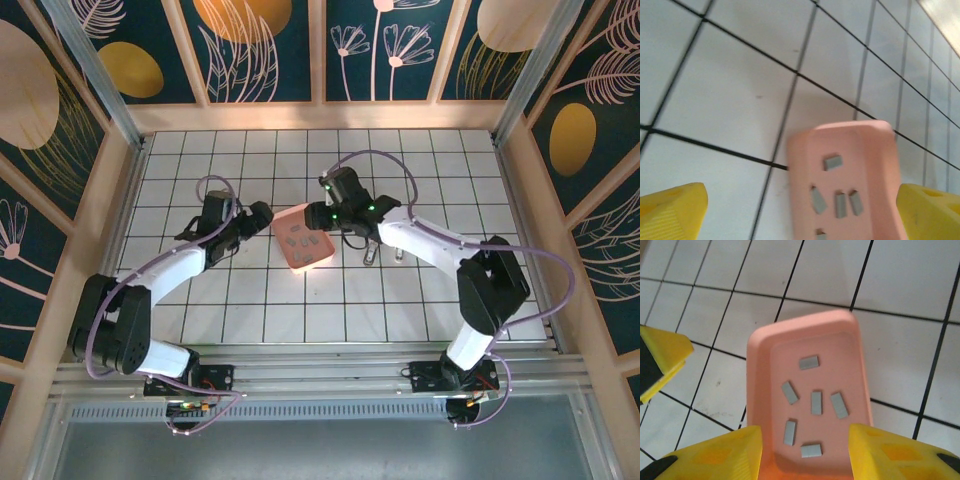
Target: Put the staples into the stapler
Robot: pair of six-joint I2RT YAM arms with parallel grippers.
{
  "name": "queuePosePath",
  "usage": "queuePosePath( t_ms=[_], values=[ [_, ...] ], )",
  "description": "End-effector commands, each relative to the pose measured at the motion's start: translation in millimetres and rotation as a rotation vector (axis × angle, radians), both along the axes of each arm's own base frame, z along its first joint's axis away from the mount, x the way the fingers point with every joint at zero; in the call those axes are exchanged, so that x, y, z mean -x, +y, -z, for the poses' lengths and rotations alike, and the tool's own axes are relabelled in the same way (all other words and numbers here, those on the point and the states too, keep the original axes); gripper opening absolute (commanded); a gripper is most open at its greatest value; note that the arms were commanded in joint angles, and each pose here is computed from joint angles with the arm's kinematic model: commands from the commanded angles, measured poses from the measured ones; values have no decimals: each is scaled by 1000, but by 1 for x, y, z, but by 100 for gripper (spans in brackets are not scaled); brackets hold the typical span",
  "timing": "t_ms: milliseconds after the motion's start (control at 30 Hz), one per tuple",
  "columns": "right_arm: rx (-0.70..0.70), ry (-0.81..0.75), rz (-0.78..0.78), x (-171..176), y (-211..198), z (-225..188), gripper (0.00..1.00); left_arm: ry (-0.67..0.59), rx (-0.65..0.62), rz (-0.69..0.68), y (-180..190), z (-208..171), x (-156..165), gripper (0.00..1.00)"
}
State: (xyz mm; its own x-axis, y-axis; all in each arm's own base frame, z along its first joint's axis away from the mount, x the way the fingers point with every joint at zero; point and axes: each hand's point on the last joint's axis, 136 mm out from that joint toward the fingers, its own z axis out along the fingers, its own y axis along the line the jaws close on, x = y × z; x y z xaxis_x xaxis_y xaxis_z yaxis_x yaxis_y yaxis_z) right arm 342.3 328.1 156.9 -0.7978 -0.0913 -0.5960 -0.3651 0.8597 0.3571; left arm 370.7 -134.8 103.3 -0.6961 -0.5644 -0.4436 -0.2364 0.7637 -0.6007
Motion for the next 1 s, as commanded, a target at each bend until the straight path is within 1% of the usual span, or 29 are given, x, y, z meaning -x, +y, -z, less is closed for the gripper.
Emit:
queuePosePath(
  t_ms=[0, 67, 100, 200, 400, 633, 967],
  values=[
    [46, 62, 29, 5, 6, 9, 48, -47, 19, -75, 15, -7, -4, 97],
    [65, 97, 13, 7, 13, 16, 46, -52, 27, -92, 19, -6, -5, 97],
    [70, 120, 2, 9, 17, 20, 42, -52, 30, -96, 20, -5, -4, 97],
    [75, 193, -53, 15, 30, 32, 34, -38, 47, -108, 21, -1, -2, 98],
    [205, 252, -40, 9, 34, 54, 34, 17, 88, -135, 24, 21, 10, 98],
    [342, 300, -45, 3, 36, 81, 33, 60, 76, -201, 43, 35, 22, 99],
    [388, 346, -35, -1, 38, 110, 33, 64, 80, -231, 57, 40, 29, 99]
  ],
)
